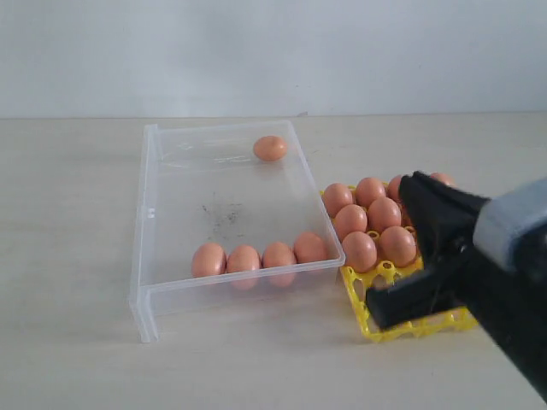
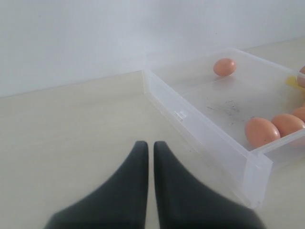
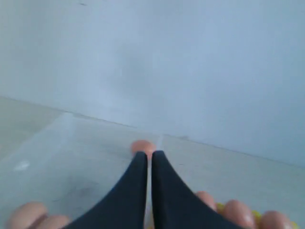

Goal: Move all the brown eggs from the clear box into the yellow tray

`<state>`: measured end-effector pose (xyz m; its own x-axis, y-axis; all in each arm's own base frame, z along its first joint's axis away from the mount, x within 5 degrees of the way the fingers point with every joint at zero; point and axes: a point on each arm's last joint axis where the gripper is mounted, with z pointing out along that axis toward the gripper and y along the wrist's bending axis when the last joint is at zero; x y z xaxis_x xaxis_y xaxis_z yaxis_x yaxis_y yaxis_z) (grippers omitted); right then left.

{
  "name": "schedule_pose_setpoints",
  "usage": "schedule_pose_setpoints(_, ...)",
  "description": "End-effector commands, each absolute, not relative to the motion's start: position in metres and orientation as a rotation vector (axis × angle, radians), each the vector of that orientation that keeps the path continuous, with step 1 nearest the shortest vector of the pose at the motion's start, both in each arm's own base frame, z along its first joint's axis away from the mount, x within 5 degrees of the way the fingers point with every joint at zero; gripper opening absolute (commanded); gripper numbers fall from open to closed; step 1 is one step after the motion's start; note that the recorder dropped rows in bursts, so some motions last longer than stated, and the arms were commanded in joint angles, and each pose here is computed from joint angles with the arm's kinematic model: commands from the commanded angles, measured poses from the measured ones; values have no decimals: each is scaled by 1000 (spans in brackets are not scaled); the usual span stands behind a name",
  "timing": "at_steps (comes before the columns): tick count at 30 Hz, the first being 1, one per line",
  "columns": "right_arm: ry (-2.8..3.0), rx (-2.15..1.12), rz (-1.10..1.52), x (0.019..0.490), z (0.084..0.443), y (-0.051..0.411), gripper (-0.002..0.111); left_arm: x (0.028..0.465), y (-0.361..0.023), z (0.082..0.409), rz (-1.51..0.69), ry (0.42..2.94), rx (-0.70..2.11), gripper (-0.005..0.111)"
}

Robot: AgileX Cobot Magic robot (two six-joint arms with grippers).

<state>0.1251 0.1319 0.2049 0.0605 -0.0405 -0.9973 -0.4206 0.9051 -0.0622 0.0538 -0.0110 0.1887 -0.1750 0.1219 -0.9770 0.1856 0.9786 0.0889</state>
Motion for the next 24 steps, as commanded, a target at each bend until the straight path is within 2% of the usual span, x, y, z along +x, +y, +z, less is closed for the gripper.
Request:
schedule_pose_setpoints(1, 1373, -663, 483, 86, 199, 144, 1, 54, -11, 188, -60, 1749, 235, 4)
schedule_pose_setpoints(8, 1376, -783, 604, 68, 195, 155, 1, 54, -11, 188, -60, 1749, 235, 4)
schedule_pose_setpoints(16, 1585, -628, 891, 63, 188, 158, 1, 54, -11, 188, -60, 1749, 235, 4)
schedule_pose_setpoints(24, 1459, -540, 908, 66, 201, 156, 1, 54, -11, 188, -60, 1749, 235, 4)
